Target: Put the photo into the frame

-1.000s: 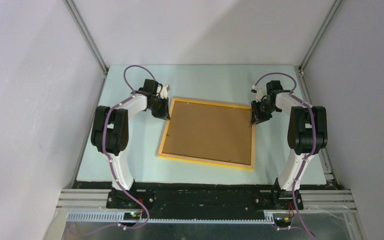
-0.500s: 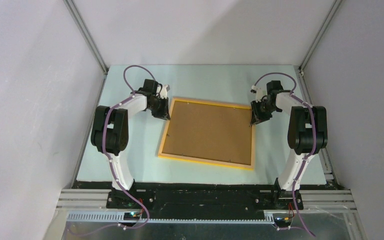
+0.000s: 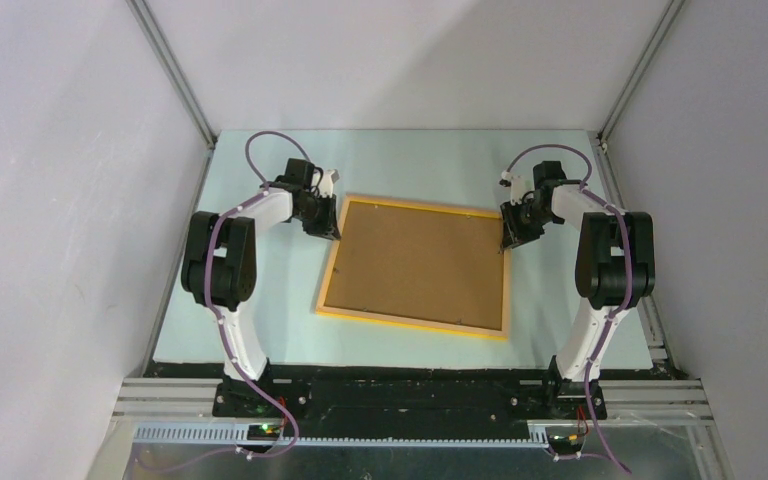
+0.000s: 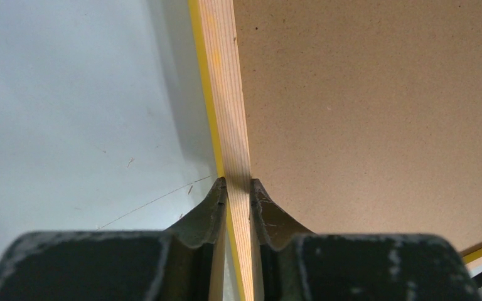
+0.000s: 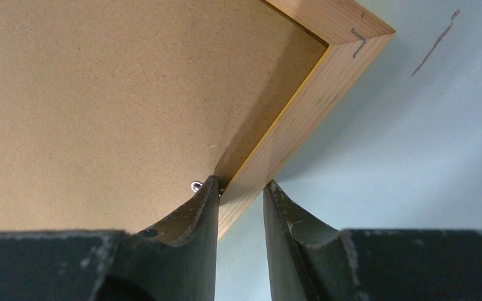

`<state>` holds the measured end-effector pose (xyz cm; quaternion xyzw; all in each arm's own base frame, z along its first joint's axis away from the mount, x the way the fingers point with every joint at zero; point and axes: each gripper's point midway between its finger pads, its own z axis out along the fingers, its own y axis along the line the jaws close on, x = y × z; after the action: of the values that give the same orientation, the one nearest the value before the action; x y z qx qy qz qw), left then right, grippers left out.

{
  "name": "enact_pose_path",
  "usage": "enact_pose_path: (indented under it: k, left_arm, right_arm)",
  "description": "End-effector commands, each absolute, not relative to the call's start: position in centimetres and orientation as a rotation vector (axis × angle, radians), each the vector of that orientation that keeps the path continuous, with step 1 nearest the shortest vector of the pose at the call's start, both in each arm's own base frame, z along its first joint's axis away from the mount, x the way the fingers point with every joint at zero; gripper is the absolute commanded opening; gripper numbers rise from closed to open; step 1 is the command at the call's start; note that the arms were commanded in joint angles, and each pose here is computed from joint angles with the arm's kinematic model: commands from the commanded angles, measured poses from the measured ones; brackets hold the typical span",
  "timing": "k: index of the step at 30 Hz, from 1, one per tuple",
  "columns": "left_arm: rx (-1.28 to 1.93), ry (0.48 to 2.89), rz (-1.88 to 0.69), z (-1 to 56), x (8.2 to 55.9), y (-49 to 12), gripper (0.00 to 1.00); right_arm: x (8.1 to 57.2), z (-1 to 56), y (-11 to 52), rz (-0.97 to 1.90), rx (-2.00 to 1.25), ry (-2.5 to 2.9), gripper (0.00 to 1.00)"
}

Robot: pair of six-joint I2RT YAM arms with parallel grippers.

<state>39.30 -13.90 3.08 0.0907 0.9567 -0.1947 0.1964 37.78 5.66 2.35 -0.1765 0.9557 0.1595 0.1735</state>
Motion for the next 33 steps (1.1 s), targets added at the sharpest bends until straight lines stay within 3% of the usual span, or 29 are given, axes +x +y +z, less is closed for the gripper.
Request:
enact_pose_path:
  k: [1, 26, 33]
  left_arm:
    - [0.254, 2.788, -0.679, 2.0, 35.7, -15.5, 0.00]
    - [0.245, 2.788, -0.687, 2.1, 35.7, -15.4, 0.00]
    - [0.243, 2.786, -0.691, 2.1, 35.7, -15.4, 0.00]
  right_arm:
    - [35.0, 0.9, 6.3, 0.522, -0.662, 2.778, 0.32]
    - [33.7, 0.1, 6.1, 0.554, -0.783, 2.798, 0.43]
    - [33.9, 0.2, 5.8, 0.536, -0.773, 2.797, 0.51]
